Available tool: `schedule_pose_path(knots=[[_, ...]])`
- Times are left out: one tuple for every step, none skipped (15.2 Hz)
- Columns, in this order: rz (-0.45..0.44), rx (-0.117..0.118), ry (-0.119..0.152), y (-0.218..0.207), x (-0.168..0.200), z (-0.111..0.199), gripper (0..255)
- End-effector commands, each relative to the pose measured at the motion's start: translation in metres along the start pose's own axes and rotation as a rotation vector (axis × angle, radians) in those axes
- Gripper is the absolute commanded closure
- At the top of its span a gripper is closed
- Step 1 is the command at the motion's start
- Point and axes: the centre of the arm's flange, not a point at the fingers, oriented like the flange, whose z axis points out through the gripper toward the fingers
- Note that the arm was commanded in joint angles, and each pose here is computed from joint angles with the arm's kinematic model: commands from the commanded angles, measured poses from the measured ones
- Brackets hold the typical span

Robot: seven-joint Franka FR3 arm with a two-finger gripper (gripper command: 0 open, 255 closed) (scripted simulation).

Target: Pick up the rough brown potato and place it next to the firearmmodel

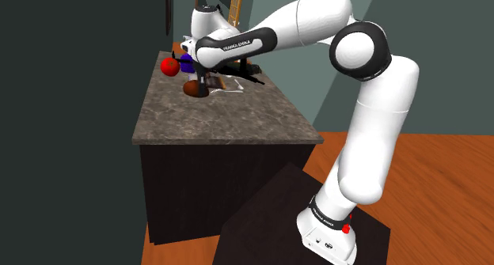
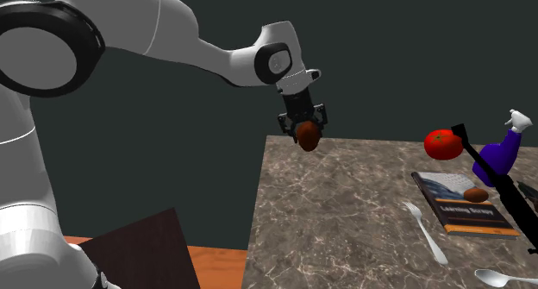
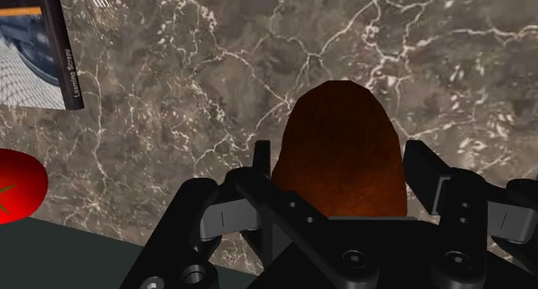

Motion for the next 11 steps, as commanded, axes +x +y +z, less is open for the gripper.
schedule_pose_path(knots=[[0.0,0.0,0.0,0.003,0.0,-0.009,255],[0.0,0.0,0.0,0.005,-0.001,-0.014,255],[0.0,0.0,0.0,0.006,-0.001,-0.019,255],[0.0,0.0,0.0,0.008,-0.001,-0.024,255],[0.0,0.0,0.0,0.01,-0.001,-0.029,255],[0.0,0.0,0.0,0.011,-0.002,-0.034,255],[0.0,0.0,0.0,0.013,-0.002,-0.039,255],[0.0,0.0,0.0,0.015,-0.002,-0.044,255],[0.0,0.0,0.0,0.016,-0.002,-0.049,255],[0.0,0.0,0.0,0.018,-0.003,-0.054,255],[0.0,0.0,0.0,0.02,-0.003,-0.059,255]])
